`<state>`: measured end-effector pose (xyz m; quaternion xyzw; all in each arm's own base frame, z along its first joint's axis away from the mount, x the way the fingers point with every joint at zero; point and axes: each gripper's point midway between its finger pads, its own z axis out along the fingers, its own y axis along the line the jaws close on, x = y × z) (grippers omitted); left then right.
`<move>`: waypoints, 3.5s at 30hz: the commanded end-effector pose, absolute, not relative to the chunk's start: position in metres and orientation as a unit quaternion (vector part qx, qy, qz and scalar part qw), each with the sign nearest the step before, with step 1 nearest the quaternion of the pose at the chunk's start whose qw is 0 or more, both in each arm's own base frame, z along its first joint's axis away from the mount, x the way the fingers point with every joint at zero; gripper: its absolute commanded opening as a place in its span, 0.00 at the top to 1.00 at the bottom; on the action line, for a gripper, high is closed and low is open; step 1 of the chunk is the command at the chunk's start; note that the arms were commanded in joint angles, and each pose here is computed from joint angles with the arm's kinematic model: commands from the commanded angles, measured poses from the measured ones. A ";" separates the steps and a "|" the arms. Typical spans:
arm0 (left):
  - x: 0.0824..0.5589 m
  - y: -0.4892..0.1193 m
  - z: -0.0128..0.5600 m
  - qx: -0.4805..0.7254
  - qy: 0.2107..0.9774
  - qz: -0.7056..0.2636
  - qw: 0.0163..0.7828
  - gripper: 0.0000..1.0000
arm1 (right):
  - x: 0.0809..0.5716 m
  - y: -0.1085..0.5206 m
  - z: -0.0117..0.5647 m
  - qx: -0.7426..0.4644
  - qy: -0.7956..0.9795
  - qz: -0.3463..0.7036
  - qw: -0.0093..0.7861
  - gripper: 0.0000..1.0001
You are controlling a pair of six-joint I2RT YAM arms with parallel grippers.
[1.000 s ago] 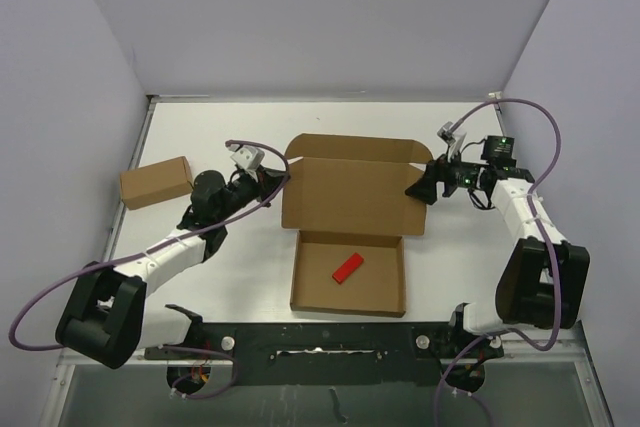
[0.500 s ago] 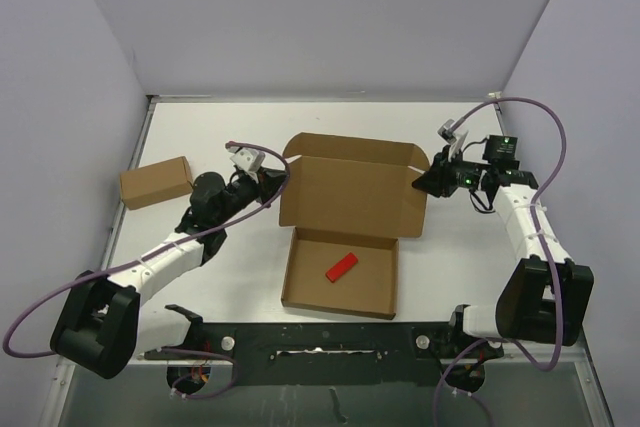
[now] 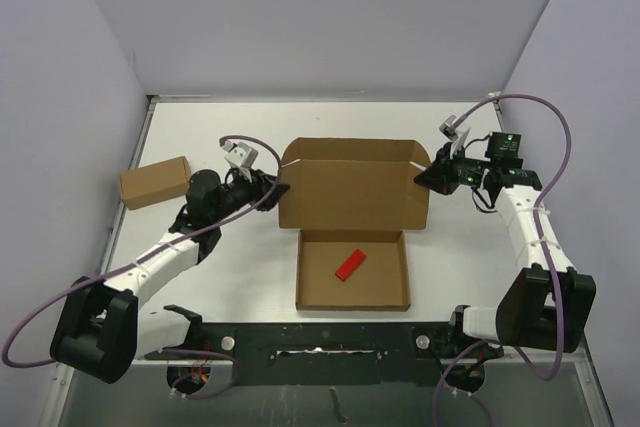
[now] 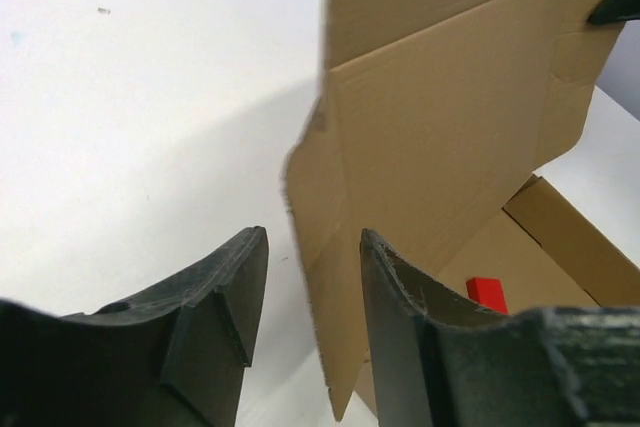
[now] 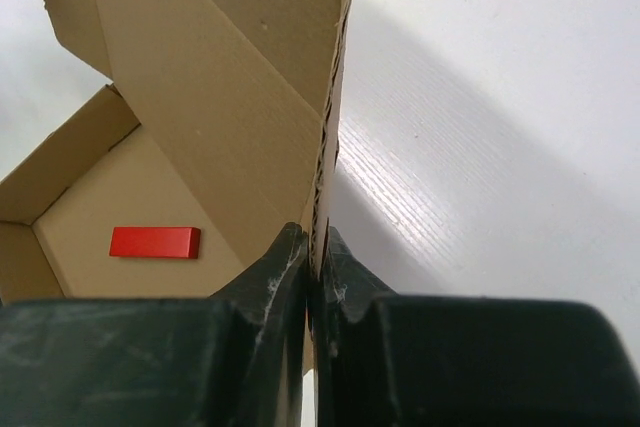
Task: Fold the paper box
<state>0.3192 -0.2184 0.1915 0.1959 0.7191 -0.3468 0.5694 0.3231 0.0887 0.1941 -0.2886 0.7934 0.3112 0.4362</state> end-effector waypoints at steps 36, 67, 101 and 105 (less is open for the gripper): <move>0.367 -0.229 0.258 0.188 0.718 -0.406 0.532 1.00 | 0.354 0.094 0.242 -0.343 0.757 0.238 0.503 1.00; 0.470 -0.268 0.274 0.076 0.712 -0.259 0.649 1.00 | 0.494 0.155 0.265 -0.238 0.741 -0.025 0.627 1.00; 0.407 -0.300 0.241 0.037 0.707 -0.222 0.670 1.00 | 0.445 0.168 0.250 -0.169 0.746 0.022 0.644 0.99; 0.399 -0.298 0.238 0.032 0.707 -0.221 0.671 1.00 | 0.436 0.168 0.247 -0.170 0.746 0.030 0.643 0.99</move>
